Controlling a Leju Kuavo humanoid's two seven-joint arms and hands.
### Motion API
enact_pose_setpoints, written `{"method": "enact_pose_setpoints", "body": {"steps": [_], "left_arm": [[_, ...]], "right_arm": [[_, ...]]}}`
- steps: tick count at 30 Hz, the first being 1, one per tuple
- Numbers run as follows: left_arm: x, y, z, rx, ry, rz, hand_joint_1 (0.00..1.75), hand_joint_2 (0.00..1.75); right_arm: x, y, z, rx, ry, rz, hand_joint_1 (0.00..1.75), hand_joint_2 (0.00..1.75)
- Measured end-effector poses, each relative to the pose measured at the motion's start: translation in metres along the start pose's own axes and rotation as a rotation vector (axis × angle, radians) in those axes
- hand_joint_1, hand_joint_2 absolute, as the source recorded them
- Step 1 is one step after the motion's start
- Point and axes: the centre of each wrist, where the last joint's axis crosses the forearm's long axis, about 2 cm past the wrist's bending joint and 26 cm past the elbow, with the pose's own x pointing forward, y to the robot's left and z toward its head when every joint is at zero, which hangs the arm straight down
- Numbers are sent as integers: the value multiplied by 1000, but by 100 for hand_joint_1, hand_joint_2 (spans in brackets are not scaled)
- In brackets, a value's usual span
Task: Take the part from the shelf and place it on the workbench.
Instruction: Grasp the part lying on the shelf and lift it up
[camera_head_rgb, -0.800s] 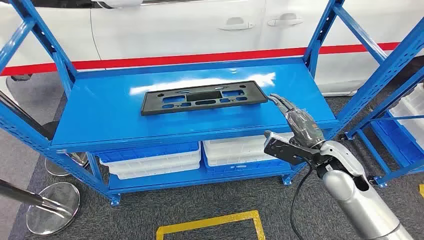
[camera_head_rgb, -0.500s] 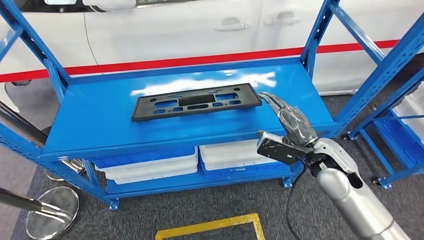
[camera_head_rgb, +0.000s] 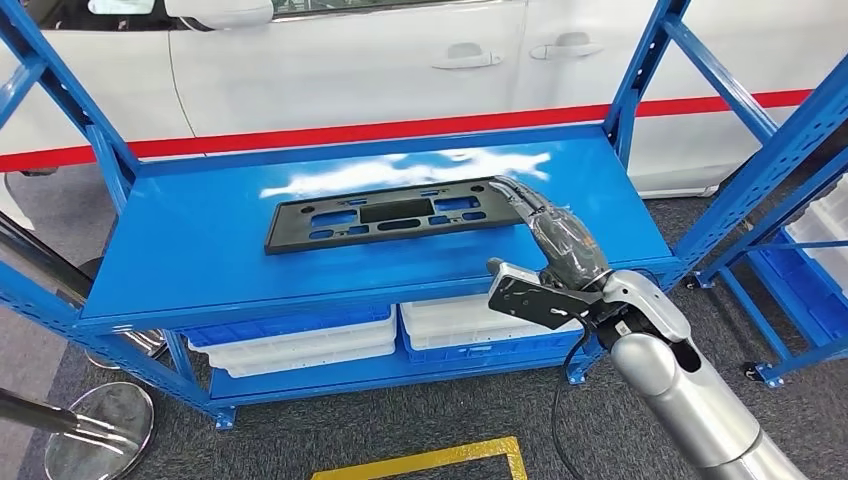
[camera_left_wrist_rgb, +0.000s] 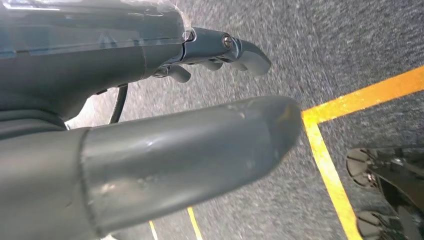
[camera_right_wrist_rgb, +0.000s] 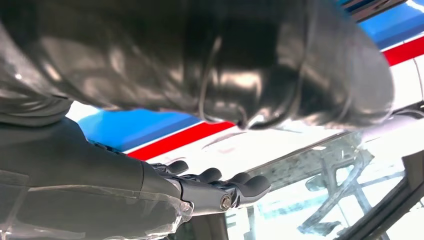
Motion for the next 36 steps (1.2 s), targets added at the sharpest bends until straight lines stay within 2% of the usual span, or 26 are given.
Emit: {"method": "enact_pose_setpoints", "body": {"steps": [8, 21, 36], "left_arm": [[3, 0, -1, 3, -2, -9, 0, 0], [6, 0, -2, -2, -2, -27, 0, 0], [7, 1, -2, -1, 7, -44, 0, 0]], "right_arm": [[16, 17, -10, 53, -42, 0, 0, 0], [43, 31, -37, 86, -100, -27, 0, 0], [49, 45, -49, 131, -102, -55, 0, 0]]}}
